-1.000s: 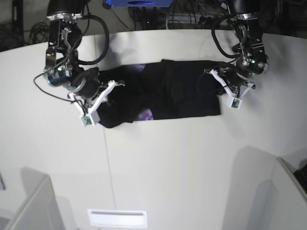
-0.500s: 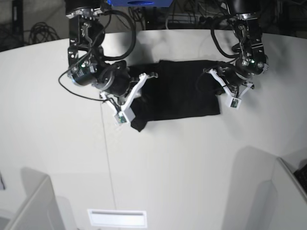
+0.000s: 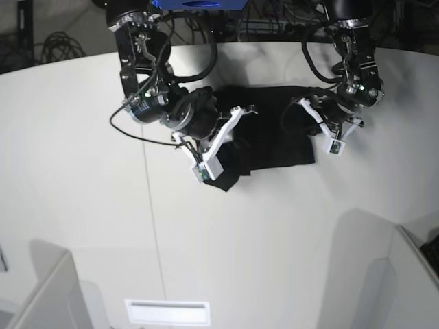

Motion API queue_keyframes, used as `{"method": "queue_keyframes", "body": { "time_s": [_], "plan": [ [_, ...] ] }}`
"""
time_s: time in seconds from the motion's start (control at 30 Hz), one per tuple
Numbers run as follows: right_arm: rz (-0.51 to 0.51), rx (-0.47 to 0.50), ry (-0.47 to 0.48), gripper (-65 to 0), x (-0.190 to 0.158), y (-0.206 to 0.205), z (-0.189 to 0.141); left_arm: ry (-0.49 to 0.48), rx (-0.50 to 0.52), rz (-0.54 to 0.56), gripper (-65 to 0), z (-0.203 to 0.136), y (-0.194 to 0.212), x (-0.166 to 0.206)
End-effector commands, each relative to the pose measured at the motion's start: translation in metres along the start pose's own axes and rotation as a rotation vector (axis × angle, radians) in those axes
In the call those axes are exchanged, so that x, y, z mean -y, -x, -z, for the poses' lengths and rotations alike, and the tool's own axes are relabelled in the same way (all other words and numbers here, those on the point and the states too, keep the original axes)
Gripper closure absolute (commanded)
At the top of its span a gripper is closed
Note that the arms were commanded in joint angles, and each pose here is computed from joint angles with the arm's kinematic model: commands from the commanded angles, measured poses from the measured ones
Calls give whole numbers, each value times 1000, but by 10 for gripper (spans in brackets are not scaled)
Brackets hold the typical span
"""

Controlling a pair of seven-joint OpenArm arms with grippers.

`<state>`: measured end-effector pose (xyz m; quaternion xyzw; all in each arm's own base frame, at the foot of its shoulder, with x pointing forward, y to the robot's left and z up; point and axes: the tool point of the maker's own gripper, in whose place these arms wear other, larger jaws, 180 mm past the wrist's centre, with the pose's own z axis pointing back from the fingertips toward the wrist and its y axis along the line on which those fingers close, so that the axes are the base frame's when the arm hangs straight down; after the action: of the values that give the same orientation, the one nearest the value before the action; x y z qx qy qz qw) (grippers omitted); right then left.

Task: Fold the T-shirt properly
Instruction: 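Fold the strip's end with the right gripper over toward the left gripper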

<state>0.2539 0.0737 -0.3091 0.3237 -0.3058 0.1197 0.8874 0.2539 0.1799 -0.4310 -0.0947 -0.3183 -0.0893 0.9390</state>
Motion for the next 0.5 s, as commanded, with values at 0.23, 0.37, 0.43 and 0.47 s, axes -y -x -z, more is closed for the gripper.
{"method": "queue_keyframes", "body": {
  "time_s": [0.23,0.37,0.43,0.47],
  "plan": [
    [-17,90,-78,0,-29,-17,8,-16,-52,15,0,-2,11,-3],
    [-16,65,-101,0,-38,-7,21,-15,-60,14,0,-2,15,-3],
    [-16,59,-102,0,-38,-3,26,-15,-58,14,0,-2,14,-3],
    [-13,53,-100,0,-37,-1,28,-15,-58,14,0,-2,14,-3]
  ]
}}
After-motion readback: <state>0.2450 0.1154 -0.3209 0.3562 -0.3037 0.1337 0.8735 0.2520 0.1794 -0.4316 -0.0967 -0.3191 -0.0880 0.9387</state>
